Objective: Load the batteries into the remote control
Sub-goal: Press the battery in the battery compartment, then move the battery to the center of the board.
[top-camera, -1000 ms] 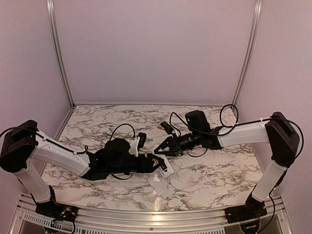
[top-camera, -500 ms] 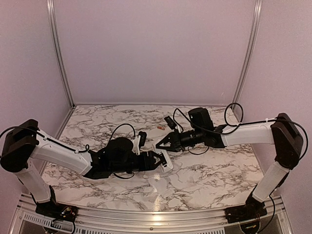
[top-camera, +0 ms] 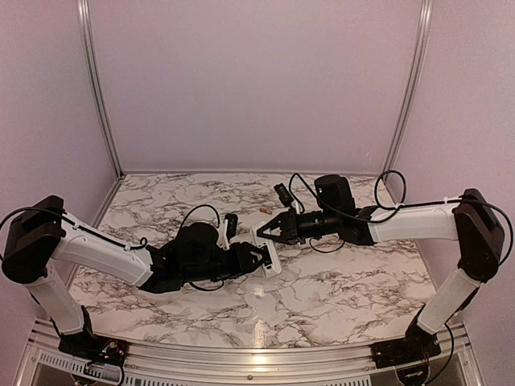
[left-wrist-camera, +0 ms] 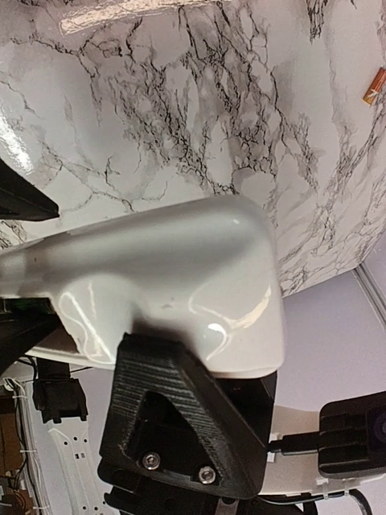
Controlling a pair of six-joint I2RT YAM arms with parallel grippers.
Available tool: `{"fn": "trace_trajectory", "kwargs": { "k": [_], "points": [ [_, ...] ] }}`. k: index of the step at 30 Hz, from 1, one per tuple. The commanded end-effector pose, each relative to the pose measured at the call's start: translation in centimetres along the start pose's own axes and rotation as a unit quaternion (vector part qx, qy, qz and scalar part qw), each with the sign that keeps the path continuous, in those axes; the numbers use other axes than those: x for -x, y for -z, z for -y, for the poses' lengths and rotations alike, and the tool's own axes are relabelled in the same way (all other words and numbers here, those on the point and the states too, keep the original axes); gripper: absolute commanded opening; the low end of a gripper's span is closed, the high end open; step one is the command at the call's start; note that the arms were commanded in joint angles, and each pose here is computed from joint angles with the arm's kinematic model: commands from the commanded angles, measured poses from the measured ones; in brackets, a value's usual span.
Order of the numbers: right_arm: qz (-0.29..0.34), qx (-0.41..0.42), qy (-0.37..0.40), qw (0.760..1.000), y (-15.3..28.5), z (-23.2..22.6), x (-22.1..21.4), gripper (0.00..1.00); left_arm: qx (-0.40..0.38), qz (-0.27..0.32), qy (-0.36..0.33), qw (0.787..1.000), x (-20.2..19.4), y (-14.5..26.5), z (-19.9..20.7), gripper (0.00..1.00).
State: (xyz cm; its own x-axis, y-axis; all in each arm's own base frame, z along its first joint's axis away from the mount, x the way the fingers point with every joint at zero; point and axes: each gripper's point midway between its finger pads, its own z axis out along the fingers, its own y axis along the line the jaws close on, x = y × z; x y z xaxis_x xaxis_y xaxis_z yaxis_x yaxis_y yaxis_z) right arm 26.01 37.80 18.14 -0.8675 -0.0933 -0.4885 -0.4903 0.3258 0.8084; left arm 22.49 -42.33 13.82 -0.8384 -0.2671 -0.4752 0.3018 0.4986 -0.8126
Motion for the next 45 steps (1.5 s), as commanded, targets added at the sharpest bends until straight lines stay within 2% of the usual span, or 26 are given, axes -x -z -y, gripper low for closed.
{"fn": "trace_trajectory", "kwargs": {
  "k": [1, 5, 9, 16, 22, 26, 30, 34, 41, 45],
  "points": [
    [0.014, 0.059, 0.041, 0.997, 1.3, -4.9, 1.4, 0.0, 0.121, -0.003, 0.013, 0.993, -0.4, 0.4, -7.1, 0.4],
    [0.012, 0.058, 0.04, 0.997, 1.2, -4.6, 1.3, 0.0, 0.089, -0.011, -0.019, 0.996, -0.2, -0.1, -5.5, 0.51],
    [0.01, 0.055, 0.037, 0.998, 1.3, -3.9, 1.0, 0.0, 0.045, -0.007, -0.062, 0.997, 0.7, 0.1, -2.8, 0.74],
    [0.035, 0.045, 0.027, 0.998, 3.5, -1.3, 1.3, 0.0, -0.005, 0.018, -0.167, 0.986, 3.3, 2.0, 1.5, 0.88],
    [0.068, 0.018, 0.008, 0.998, 6.4, 1.8, 1.9, 0.0, 0.014, -0.003, -0.232, 0.973, 5.2, 1.8, 0.5, 0.9],
    [0.085, 0.002, -0.001, 0.996, 8.4, 3.3, 2.2, 0.0, 0.079, -0.034, -0.282, 0.956, 7.5, -0.5, -1.6, 0.9],
    [0.11, -0.022, -0.012, 0.994, 10.8, 5.0, 2.6, 0.0, 0.185, -0.039, -0.274, 0.943, 11.1, -2.6, -6.0, 0.86],
    [0.122, -0.036, -0.018, 0.992, 12.3, 6.0, 2.5, 0.0, 0.226, -0.042, -0.295, 0.927, 13.4, -5.2, -7.8, 0.85],
    [0.122, -0.038, -0.02, 0.992, 12.8, 6.4, 2.3, 0.0, 0.193, -0.092, -0.344, 0.914, 15.1, -10.2, -9.2, 0.92],
    [0.121, -0.038, -0.021, 0.992, 12.8, 6.7, 2.2, 0.0, 0.193, -0.086, -0.334, 0.918, 17.4, -12.1, -10.1, 0.95]
  ]
}}
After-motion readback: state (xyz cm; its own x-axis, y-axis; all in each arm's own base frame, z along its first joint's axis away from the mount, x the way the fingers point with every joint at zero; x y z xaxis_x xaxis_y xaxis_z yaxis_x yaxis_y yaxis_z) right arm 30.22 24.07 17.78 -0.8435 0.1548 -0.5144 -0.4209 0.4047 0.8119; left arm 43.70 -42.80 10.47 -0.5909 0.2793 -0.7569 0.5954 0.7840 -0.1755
